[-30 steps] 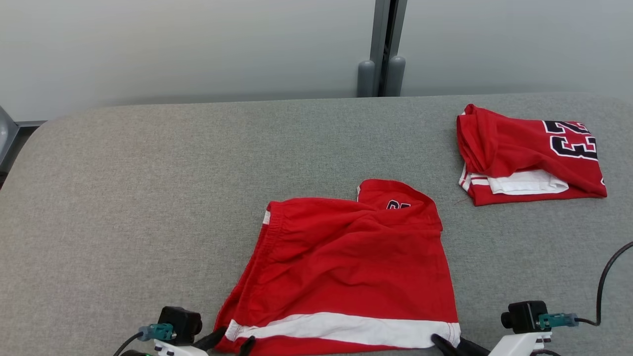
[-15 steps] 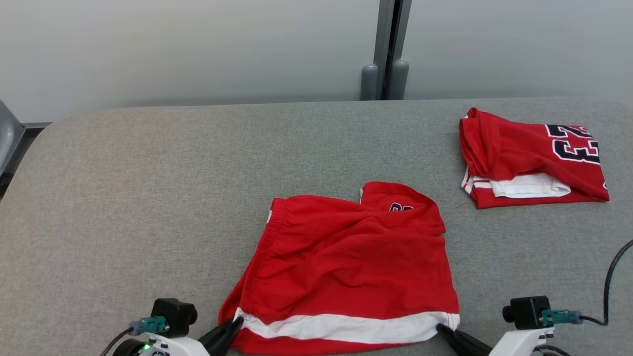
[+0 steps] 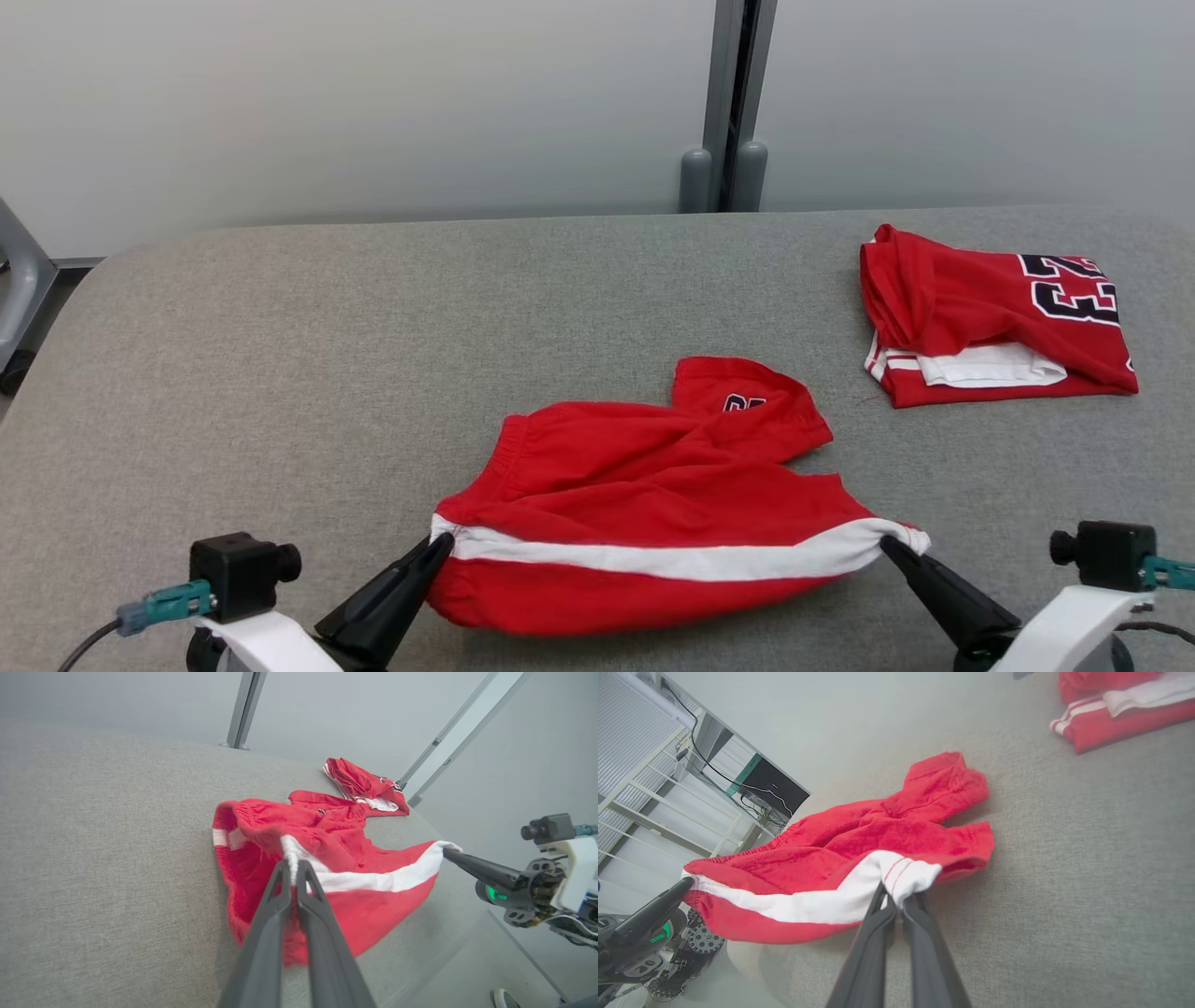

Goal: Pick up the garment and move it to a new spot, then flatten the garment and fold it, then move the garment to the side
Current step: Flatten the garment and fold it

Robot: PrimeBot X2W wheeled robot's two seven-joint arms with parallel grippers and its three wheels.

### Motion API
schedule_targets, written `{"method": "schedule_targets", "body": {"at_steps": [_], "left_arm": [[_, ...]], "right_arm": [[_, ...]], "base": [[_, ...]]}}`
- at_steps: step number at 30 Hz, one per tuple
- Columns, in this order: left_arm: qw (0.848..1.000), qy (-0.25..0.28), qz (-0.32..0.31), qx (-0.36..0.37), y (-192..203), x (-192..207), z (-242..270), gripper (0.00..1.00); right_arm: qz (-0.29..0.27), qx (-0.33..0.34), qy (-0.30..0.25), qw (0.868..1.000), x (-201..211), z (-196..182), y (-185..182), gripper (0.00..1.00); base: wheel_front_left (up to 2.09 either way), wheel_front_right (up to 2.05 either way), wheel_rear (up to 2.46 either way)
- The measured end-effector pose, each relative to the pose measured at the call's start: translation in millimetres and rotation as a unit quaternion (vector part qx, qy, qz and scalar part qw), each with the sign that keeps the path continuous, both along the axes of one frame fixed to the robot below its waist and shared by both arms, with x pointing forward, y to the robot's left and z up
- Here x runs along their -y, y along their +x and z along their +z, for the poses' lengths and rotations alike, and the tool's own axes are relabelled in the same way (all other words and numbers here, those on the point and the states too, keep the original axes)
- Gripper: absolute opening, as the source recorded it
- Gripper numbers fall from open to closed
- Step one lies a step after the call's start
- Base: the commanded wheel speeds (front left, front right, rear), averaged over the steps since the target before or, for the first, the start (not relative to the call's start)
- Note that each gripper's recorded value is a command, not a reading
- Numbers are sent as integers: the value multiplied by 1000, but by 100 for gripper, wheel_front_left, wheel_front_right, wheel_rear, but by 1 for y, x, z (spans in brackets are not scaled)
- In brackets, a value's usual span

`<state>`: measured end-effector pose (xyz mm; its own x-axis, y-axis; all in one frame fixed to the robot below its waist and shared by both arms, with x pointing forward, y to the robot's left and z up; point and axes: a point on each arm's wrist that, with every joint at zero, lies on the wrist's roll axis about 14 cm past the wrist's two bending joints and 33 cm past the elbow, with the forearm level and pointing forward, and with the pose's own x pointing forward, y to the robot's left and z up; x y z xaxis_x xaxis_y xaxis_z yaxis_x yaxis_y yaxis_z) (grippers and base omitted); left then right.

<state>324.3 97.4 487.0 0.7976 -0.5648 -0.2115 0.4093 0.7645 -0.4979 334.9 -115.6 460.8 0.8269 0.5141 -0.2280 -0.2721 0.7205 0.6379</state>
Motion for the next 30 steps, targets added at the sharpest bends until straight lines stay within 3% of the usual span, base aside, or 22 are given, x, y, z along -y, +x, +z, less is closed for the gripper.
{"method": "schedule_targets", "body": {"at_steps": [8,13,19,30], "left_arm": [[999,-45,4,18,6,-5,25,0],[997,-53,4,58,40,-5,49,0],[993,-51,12,107,111,-16,82,0],[994,-31,9,106,253,-18,98,0]], "right_arm": [[-14,35,3,999,19,23,8,0],[1,62,-10,998,15,37,34,0],[6,135,-43,990,17,76,99,0],[23,218,-80,972,5,130,234,0]], "base": [[0,0,0],[0,0,0],[0,0,0],[0,0,0]]}}
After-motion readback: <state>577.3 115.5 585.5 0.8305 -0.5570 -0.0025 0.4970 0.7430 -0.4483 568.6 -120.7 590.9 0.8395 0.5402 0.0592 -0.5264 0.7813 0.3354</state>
